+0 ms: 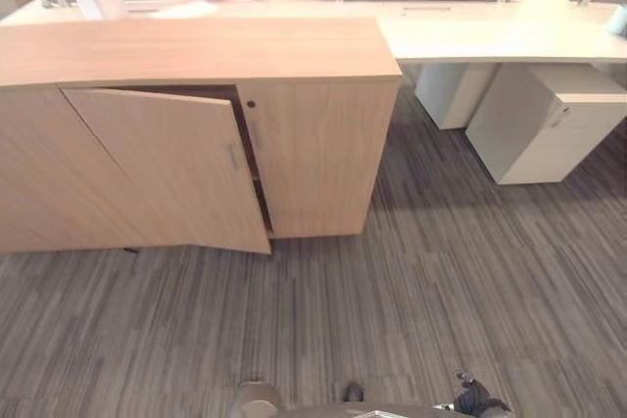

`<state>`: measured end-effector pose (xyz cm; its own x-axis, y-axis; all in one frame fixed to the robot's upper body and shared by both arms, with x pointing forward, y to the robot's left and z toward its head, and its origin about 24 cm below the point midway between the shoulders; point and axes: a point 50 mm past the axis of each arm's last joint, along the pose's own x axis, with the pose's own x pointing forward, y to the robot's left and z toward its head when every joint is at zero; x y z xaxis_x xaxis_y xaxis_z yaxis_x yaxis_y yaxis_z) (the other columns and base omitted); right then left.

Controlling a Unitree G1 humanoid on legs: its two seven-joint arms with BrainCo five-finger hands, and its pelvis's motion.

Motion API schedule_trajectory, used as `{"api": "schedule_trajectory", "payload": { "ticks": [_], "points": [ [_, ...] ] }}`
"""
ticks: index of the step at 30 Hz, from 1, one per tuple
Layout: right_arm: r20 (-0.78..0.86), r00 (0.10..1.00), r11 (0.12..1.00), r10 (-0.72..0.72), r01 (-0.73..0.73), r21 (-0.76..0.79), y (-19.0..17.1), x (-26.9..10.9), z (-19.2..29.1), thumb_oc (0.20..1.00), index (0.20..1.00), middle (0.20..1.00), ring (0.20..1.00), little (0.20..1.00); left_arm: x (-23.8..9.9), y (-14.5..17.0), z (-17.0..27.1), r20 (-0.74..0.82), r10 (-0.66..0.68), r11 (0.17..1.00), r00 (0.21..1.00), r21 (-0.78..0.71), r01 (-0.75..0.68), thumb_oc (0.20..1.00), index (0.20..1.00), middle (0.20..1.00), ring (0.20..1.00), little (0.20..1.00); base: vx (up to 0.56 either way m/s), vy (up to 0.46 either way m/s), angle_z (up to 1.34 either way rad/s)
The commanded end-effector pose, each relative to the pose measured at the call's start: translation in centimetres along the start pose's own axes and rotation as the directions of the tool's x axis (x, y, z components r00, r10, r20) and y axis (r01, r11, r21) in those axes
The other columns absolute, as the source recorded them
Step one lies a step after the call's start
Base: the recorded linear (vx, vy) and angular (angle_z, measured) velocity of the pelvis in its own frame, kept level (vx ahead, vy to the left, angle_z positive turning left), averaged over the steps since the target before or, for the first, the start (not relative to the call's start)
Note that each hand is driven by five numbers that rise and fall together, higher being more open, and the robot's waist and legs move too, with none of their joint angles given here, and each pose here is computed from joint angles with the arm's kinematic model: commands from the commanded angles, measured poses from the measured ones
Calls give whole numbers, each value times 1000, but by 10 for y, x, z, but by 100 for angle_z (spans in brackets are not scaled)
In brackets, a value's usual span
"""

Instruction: Put the empty folder in the office cabinet

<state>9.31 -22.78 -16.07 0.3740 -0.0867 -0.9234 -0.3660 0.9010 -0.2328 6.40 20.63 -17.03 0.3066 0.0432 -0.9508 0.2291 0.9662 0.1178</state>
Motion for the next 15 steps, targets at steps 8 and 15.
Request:
{"api": "schedule_trajectory", "payload": {
  "ticks": [8, 15],
  "points": [
    [-8, 1000, 998, 3, -3, 62, 5, 1, 2, 1000, 1000, 1000, 1000, 1000, 1, 18, 14, 46, 42, 999, 998, 19, -42, 1000, 1000, 1000, 1000, 1000, 53, 46, -11],
    [-29, 999, 995, 37, -34, 96, 18, 1, -5, 1000, 1000, 1000, 1000, 1000, 0, 14, 1, 1, 40, 999, 999, 15, -40, 1000, 1000, 1000, 1000, 1000, 37, 5, 5]
  ]
}}
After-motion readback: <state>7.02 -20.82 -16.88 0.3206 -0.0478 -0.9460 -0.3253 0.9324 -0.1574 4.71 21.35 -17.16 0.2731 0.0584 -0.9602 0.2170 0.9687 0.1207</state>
